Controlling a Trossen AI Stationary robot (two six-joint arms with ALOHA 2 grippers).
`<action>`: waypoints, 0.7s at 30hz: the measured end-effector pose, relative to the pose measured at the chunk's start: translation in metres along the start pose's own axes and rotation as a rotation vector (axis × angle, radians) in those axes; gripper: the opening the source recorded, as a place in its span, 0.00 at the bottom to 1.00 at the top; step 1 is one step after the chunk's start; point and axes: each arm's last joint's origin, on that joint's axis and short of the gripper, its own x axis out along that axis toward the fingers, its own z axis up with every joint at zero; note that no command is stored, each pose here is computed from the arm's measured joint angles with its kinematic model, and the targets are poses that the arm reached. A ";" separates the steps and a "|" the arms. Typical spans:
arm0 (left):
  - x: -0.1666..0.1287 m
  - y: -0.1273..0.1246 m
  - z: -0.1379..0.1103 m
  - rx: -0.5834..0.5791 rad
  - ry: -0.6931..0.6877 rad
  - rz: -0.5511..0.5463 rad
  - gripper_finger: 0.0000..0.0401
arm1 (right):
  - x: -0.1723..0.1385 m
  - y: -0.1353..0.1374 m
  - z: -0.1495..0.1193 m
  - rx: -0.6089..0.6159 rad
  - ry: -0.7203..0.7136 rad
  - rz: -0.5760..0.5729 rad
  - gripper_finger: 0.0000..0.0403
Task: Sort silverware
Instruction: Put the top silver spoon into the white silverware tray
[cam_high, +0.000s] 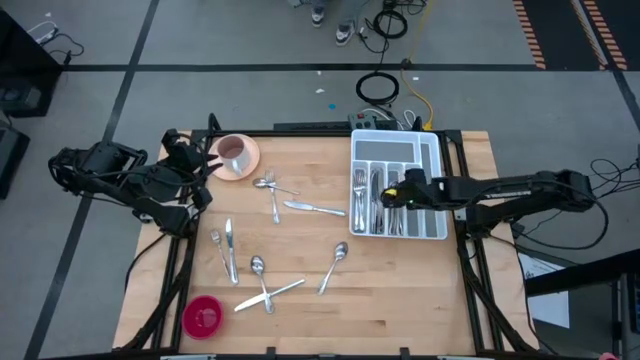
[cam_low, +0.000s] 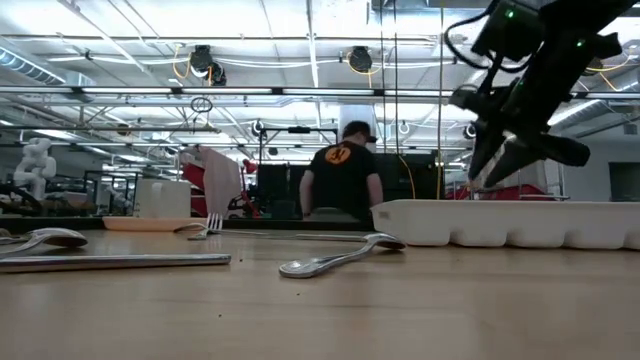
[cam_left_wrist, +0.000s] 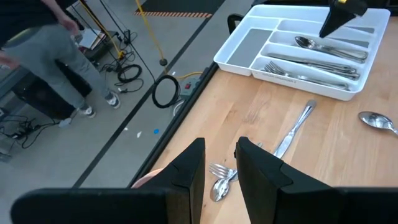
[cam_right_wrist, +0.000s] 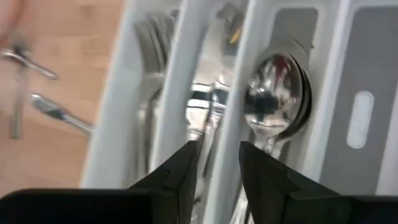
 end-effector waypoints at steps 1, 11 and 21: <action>0.000 0.000 0.000 0.000 0.000 0.000 0.24 | -0.004 0.000 0.001 -0.009 -0.003 0.018 0.28; 0.010 -0.005 0.002 -0.144 0.031 0.046 0.24 | -0.030 0.001 0.000 -0.103 -0.066 0.155 0.28; 0.103 -0.041 -0.003 0.044 0.281 -0.007 0.24 | -0.033 0.002 -0.002 -0.178 -0.114 0.158 0.28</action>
